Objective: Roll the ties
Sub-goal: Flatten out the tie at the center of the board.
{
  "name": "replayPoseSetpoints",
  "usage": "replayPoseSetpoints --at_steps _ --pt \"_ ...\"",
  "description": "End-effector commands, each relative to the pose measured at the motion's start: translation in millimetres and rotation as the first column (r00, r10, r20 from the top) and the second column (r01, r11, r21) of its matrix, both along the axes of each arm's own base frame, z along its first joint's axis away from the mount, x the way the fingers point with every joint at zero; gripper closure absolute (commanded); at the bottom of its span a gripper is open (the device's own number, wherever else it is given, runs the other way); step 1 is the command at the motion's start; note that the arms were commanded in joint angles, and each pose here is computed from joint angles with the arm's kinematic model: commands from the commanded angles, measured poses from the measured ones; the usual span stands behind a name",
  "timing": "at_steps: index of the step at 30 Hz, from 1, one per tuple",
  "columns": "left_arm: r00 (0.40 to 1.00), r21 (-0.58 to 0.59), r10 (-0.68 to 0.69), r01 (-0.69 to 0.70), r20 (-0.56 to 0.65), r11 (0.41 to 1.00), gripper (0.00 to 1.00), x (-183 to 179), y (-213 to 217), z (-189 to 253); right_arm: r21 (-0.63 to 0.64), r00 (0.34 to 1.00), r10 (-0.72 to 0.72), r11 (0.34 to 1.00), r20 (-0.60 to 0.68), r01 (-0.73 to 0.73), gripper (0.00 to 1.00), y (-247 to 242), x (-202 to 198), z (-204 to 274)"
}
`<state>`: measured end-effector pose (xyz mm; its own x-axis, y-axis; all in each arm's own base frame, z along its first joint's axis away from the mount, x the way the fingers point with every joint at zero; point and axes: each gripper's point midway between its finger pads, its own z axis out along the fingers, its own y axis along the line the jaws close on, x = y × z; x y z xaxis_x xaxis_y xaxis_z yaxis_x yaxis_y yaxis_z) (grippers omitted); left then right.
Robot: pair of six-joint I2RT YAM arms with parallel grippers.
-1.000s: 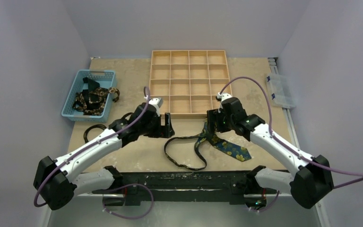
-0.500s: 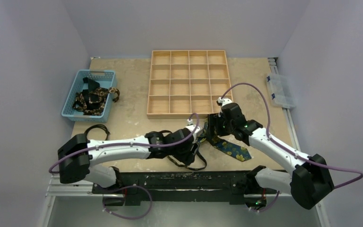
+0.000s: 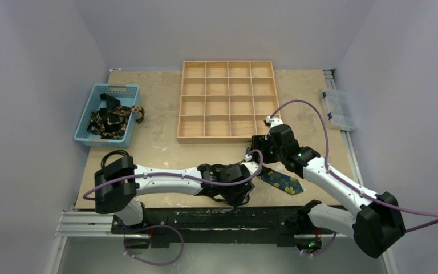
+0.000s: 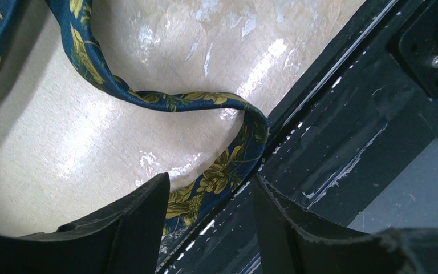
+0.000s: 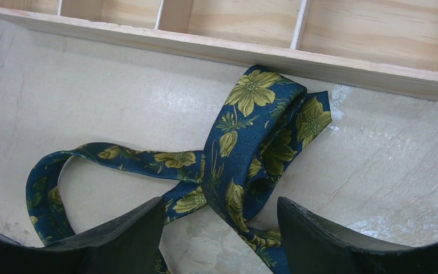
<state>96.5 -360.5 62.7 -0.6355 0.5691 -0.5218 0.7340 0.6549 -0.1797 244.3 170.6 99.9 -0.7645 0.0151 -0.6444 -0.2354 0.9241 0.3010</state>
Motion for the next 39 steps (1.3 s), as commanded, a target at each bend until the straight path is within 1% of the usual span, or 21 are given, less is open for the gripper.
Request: replayPoseSetpoints --at_steps 1,3,5,9,14,19,21,25,26,28,31,34,36,37,39 --pt "1.000 0.029 -0.005 0.005 -0.007 1.000 0.49 -2.7 5.4 -14.0 0.028 0.999 -0.023 0.999 0.024 0.022 0.28 3.1 6.8 5.9" --pt "1.000 0.037 -0.014 0.014 -0.013 0.999 0.55 -5.2 8.3 -16.9 0.027 0.999 -0.026 0.999 0.025 0.025 0.28 2.4 6.5 6.2" --pt "1.000 0.030 -0.024 0.024 -0.017 0.999 0.55 -9.0 10.6 -16.8 0.026 0.999 -0.030 0.999 0.027 0.029 0.27 1.6 6.6 7.2" --pt "0.999 0.004 -0.027 0.027 -0.031 1.000 0.49 -14.1 15.1 -15.0 0.023 0.998 -0.052 0.998 0.034 0.052 0.24 -1.8 7.3 9.2" --pt "0.998 -0.034 -0.048 0.047 -0.042 0.998 0.48 -22.9 13.8 -9.9 0.011 0.996 -0.081 0.997 0.044 0.081 0.23 -7.2 9.1 11.5" --pt "0.994 -0.083 -0.109 0.107 -0.022 0.991 0.35 -35.7 5.0 5.6 0.012 0.996 -0.083 0.997 0.044 0.083 0.23 -7.6 8.7 12.2" --pt "0.993 -0.062 -0.115 0.114 -0.019 0.992 0.32 -36.3 3.1 3.5 0.019 0.996 -0.077 0.997 0.042 0.076 0.22 -5.9 8.1 13.2" --pt "0.994 0.014 -0.102 0.102 -0.027 0.995 0.31 -34.0 3.6 -17.2 0.026 0.996 -0.079 0.997 0.042 0.078 0.22 -6.2 6.7 15.2" --pt "0.995 0.026 -0.093 0.094 -0.028 0.995 0.33 -33.3 4.6 -21.7 0.028 0.996 -0.081 0.996 0.043 0.080 0.22 -6.8 6.3 15.8" --pt "0.997 0.039 -0.072 0.073 -0.023 0.997 0.39 -31.3 8.7 -26.0 0.030 0.996 -0.082 0.996 0.043 0.081 0.22 -6.6 5.5 16.1" --pt "0.999 0.038 -0.031 0.031 0.008 0.999 0.53 -24.8 19.5 -21.8 0.034 0.996 -0.081 0.996 0.041 0.080 0.22 -5.7 6.0 15.8" --pt "0.997 0.061 0.059 -0.061 0.039 0.996 0.77 -10.3 43.0 -16.3 0.037 0.996 -0.078 0.996 0.034 0.077 0.22 -3.9 6.2 13.6" --pt "0.987 0.050 0.152 -0.154 0.049 0.987 0.96 3.0 64.6 -10.3 0.037 0.997 -0.077 0.996 0.030 0.076 0.23 -3.4 6.2 12.1" --pt "0.978 0.037 0.203 -0.205 0.051 0.978 1.00 8.6 76.8 -7.6 0.038 0.997 -0.078 0.996 0.029 0.077 0.23 -3.5 6.0 12.0" --pt "0.946 -0.016 0.321 -0.321 0.041 0.947 1.00 21.2 101.2 2.6 0.042 0.997 -0.078 0.996 0.029 0.077 0.23 -3.2 5.3 12.3"
